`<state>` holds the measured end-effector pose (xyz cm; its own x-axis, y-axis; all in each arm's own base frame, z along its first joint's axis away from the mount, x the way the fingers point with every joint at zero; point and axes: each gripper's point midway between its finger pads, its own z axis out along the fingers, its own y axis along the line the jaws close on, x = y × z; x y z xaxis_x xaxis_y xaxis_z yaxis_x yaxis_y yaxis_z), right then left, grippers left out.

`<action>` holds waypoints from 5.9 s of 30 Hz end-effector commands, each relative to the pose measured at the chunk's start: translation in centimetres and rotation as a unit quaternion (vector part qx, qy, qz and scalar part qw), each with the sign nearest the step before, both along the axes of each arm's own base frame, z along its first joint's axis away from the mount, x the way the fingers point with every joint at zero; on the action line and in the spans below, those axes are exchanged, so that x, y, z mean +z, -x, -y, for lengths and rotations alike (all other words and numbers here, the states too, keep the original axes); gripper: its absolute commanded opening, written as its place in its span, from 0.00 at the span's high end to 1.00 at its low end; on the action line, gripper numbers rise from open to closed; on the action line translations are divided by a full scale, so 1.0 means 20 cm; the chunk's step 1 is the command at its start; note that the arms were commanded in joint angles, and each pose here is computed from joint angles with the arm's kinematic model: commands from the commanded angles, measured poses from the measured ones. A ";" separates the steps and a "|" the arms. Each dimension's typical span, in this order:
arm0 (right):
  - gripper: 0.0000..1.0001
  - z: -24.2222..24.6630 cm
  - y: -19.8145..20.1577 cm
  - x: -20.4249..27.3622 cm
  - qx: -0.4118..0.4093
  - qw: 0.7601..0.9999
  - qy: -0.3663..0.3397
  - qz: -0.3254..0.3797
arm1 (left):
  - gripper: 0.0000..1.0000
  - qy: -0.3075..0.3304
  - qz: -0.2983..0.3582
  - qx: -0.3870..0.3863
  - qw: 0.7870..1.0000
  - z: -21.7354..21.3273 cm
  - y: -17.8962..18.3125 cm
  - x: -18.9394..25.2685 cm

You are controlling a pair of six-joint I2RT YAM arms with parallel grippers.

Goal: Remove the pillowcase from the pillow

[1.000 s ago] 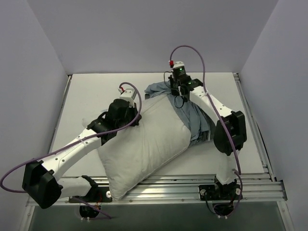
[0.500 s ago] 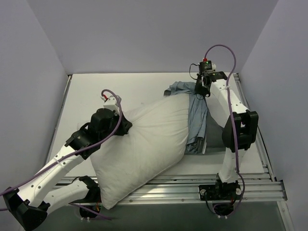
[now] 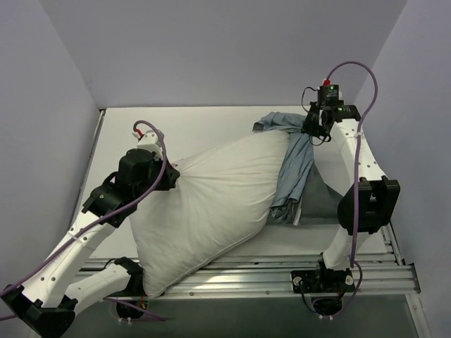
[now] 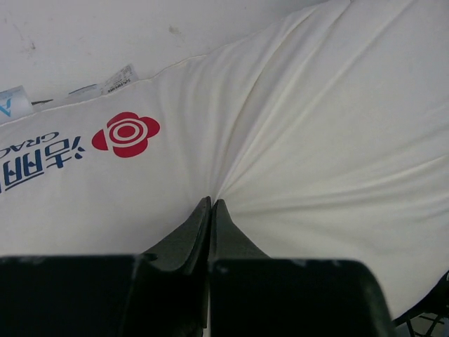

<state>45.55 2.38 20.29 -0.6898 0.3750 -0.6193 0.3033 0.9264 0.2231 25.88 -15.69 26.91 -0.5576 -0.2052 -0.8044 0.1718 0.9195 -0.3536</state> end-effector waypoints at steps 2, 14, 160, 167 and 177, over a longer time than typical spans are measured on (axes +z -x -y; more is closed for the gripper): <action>1.00 0.06 -0.21 0.23 -0.009 0.989 0.072 0.129 | 0.98 -0.076 0.009 0.030 0.997 -0.16 -0.09 -0.01; 0.07 -0.35 -0.02 0.46 0.085 0.975 0.045 0.200 | 0.04 -0.108 0.158 -0.110 0.975 0.37 -0.23 0.24; 1.00 0.25 -0.34 1.56 -0.106 0.868 0.054 0.482 | 0.98 -0.294 0.230 0.283 0.883 -0.78 -0.44 1.16; 1.00 0.02 -0.31 1.75 -0.014 0.825 0.002 0.565 | 0.98 -0.325 0.246 0.313 0.858 -0.77 -0.75 1.26; 1.00 -0.16 -0.17 1.15 0.024 0.885 -0.033 0.464 | 0.98 -0.349 0.193 0.315 0.861 -0.76 -0.81 0.97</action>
<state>50.89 5.98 41.09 0.0046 0.3608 -0.9326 -0.0583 0.9311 0.3600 44.93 -2.75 38.03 -0.4315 0.3718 -0.8219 -0.2385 0.8317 0.5015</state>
